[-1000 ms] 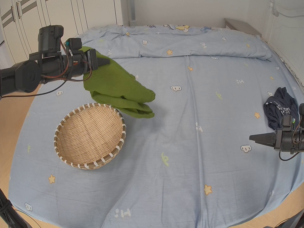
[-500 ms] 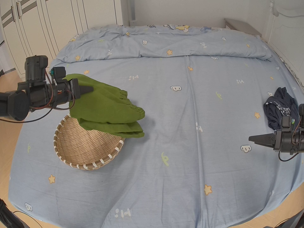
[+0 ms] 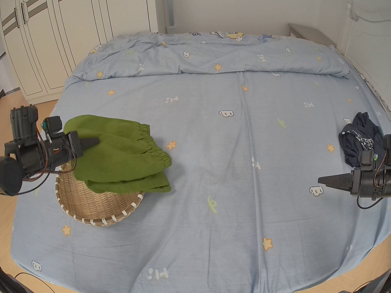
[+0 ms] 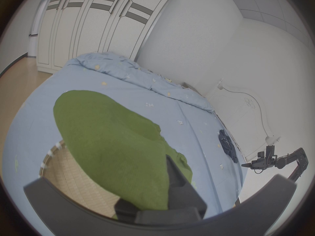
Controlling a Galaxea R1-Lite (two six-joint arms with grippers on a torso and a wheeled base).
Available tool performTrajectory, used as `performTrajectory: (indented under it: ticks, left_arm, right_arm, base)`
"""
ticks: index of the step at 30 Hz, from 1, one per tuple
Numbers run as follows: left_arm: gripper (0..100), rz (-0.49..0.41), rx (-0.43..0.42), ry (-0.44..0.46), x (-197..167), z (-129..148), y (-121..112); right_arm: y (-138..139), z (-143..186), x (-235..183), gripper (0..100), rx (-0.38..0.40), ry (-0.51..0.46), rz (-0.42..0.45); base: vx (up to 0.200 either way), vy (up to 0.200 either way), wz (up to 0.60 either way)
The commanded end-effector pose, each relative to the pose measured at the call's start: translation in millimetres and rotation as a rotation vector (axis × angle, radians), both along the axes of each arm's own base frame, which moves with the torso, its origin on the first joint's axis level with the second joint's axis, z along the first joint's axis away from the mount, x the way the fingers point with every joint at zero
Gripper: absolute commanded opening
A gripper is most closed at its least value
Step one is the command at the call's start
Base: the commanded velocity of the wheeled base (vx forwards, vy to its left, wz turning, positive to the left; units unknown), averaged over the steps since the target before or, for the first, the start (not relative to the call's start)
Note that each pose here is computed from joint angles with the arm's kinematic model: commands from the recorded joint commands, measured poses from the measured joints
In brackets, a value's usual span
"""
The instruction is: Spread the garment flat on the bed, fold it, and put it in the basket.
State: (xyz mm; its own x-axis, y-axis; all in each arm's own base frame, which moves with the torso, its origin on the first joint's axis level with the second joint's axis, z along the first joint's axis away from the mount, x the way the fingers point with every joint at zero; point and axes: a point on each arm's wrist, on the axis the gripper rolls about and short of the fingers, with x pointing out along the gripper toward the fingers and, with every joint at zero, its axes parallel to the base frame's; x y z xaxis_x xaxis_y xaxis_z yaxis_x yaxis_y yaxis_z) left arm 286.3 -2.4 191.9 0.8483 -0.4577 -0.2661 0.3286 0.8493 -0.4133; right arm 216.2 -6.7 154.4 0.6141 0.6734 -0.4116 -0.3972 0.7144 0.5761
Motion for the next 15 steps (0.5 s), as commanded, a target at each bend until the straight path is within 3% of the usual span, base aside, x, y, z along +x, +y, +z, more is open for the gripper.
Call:
performTrajectory:
  ticks: [1, 11, 15]
  left_arm:
    - [0, 0.051, -0.017, 0.086, -20, -31, 12]
    - [0, 0.099, -0.035, 0.254, -32, -88, 22]
    - [0, 0.136, -0.036, 0.272, -27, -102, 32]
  right_arm:
    - [2, 0, -1, 100, -0.007, 0.0, 0.0]
    - [4, -1, -1, 100, -0.015, 0.003, 0.001]
    - [4, -1, -1, 100, -0.016, 0.002, 0.001]
  base:
    - [0.0, 0.0, 0.0]
    - [0.0, 0.0, 0.0]
    - [0.0, 0.0, 0.0]
